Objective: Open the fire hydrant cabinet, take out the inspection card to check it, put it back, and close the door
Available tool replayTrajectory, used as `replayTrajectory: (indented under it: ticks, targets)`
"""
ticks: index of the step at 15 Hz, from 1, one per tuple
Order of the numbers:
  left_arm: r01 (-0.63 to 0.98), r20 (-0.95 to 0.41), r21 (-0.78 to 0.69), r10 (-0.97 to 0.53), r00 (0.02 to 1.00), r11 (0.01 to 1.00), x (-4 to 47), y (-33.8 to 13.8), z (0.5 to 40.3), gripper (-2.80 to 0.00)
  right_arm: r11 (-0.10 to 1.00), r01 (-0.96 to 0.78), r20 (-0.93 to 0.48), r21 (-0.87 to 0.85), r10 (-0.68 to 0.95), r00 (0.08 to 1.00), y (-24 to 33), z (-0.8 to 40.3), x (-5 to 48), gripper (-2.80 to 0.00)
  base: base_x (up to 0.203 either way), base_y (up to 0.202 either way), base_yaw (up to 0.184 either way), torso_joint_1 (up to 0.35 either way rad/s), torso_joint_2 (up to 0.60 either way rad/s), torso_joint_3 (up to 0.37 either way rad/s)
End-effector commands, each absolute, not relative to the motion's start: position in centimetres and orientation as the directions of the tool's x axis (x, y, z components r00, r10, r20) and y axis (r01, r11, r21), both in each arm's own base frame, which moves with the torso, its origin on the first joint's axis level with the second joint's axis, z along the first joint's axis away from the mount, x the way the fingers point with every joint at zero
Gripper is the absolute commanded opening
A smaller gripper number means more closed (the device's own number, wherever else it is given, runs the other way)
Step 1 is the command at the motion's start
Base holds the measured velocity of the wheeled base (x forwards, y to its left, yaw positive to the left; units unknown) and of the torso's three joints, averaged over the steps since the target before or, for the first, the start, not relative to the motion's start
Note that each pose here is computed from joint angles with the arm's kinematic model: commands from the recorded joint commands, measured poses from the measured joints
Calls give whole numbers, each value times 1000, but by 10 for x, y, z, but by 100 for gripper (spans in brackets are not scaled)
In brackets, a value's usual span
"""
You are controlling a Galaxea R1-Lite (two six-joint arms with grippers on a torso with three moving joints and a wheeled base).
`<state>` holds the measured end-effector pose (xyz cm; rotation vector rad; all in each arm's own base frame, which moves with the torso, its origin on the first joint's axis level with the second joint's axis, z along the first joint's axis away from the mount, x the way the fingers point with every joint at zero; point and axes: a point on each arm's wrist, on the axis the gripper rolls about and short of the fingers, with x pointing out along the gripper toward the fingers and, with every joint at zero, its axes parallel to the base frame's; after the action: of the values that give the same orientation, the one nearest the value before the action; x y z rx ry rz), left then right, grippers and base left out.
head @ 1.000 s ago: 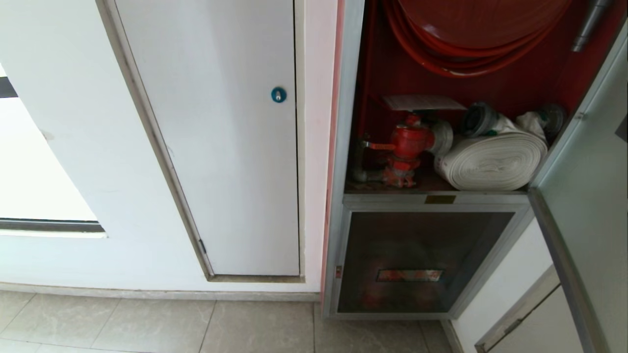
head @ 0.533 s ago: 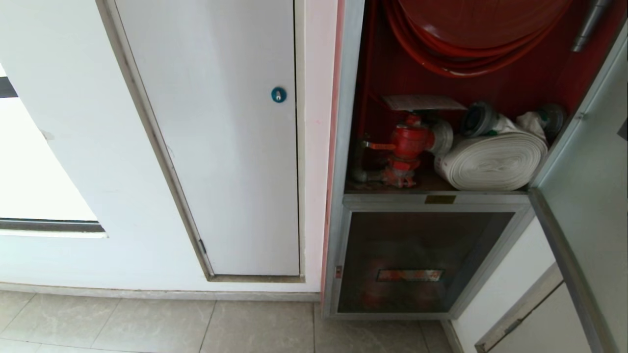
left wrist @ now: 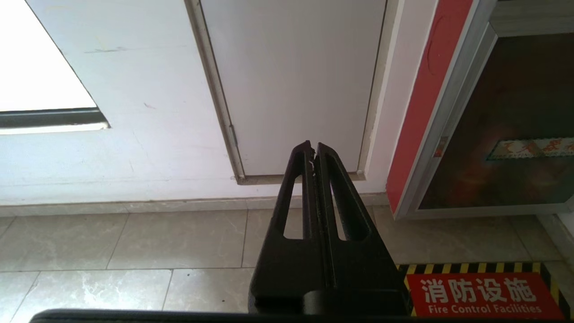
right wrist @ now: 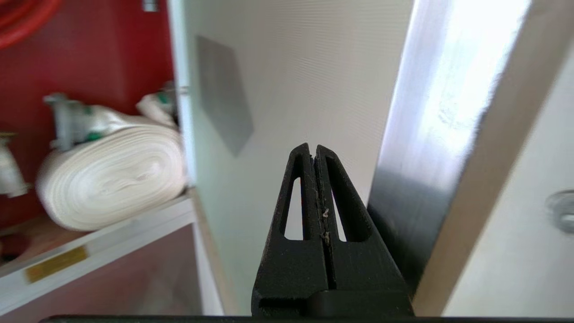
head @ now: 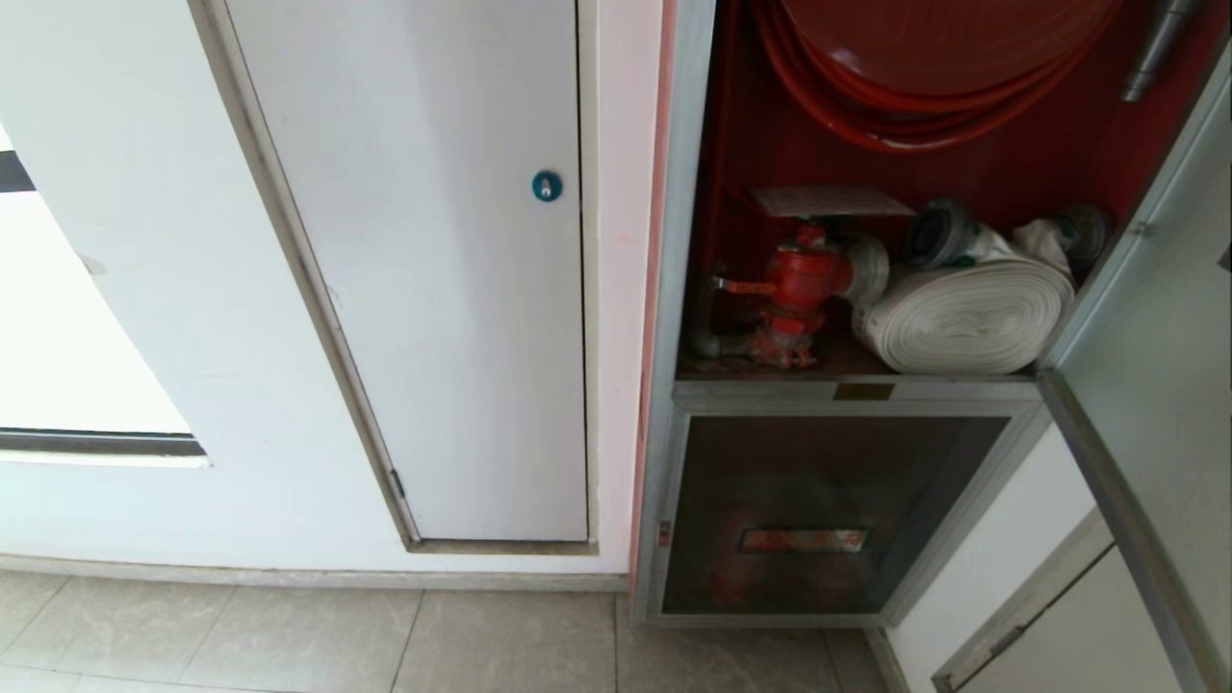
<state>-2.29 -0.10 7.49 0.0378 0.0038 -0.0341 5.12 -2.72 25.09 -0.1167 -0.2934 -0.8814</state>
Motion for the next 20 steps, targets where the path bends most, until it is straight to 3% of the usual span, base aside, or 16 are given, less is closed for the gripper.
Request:
replayTrajectory:
  ticks: [1, 12, 20]
  targets:
    - [34, -6, 38, -34, 999, 999, -23, -1, 75, -280, 596, 802, 314, 28, -767, 559, -28, 252, 47, -280, 0, 0, 0, 0, 0, 0]
    - [34, -6, 38, -34, 999, 999, -23, -1, 75, -280, 417, 909, 285, 13, -872, 397, -46, 251, 50, -280, 0, 0, 0, 0, 0, 0]
    - [34, -6, 38, -34, 999, 999, -23, -1, 75, -280, 348, 937, 214, 13, -917, 337, -71, 246, 64, -280, 0, 0, 0, 0, 0, 0]
